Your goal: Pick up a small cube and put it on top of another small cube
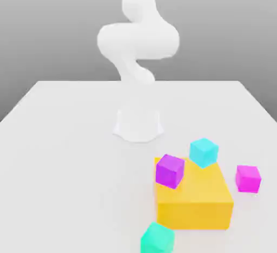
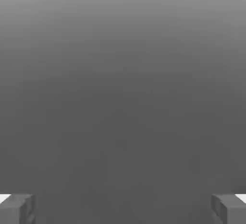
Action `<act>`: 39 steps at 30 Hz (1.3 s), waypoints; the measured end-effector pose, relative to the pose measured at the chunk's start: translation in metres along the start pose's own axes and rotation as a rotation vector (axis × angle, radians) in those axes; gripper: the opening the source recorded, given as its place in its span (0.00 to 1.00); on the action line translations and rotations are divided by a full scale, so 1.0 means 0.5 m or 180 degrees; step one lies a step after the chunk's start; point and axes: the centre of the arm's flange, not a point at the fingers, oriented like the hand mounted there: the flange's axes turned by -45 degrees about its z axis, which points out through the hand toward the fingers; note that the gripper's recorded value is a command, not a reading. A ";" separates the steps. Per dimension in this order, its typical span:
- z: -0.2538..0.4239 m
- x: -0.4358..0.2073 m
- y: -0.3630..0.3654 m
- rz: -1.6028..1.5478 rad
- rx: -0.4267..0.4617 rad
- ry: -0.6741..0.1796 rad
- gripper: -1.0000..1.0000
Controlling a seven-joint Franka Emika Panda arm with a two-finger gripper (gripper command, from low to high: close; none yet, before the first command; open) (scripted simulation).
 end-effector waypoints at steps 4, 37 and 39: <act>0.180 -0.041 -0.117 -0.0682 0.0297 -0.0390 0.50; 0.689 -0.770 -0.596 -0.4008 0.1610 -0.1864 0.00; 0.661 -0.744 -0.596 -0.4008 0.1610 -0.1864 0.00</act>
